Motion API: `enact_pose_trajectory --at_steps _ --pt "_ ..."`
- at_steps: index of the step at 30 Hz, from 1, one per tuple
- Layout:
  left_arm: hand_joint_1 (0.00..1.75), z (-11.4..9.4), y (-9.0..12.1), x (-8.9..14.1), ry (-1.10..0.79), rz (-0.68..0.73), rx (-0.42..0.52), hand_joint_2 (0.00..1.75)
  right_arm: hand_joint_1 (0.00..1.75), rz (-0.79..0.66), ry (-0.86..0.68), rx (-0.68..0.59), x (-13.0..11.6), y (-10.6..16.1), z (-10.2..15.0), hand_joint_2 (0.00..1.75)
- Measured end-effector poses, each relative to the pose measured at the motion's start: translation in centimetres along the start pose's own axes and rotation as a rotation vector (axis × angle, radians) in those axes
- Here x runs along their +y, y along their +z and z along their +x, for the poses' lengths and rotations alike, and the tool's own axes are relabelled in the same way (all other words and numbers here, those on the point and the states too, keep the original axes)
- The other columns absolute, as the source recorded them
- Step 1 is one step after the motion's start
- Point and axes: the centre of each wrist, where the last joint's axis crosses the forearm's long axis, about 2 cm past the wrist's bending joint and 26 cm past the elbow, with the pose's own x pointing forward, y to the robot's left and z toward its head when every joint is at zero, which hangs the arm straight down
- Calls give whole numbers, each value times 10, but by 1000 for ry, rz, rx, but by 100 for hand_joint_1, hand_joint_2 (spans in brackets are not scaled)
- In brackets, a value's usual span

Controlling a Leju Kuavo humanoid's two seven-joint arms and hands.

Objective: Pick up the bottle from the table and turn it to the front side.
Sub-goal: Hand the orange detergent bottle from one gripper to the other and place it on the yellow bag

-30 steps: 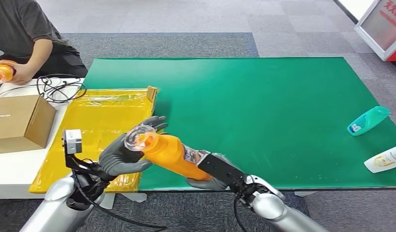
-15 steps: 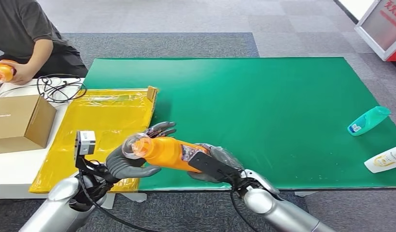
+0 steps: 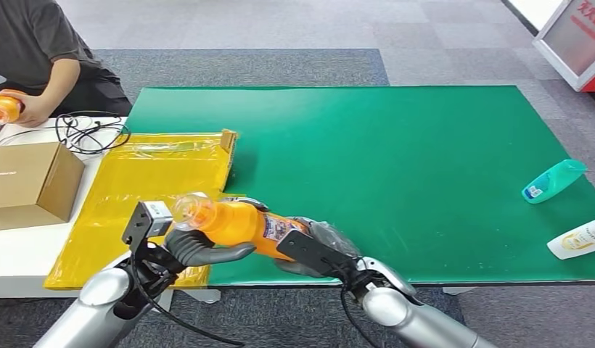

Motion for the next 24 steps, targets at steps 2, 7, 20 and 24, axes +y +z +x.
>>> enact_pose_trajectory --at_steps 2,7,20,24 --pt "175 1 -1 0 -9 3 -5 175 175 1 1 -9 0 0 3 175" --pt "175 3 -3 0 -17 6 -18 175 50 6 5 -27 1 0 7 175" --pt "175 14 1 6 -81 27 -44 175 0 -46 10 -24 0 8 9 175" --pt "175 28 6 23 -169 26 -7 175 0 -78 2 -10 -5 15 6 175"
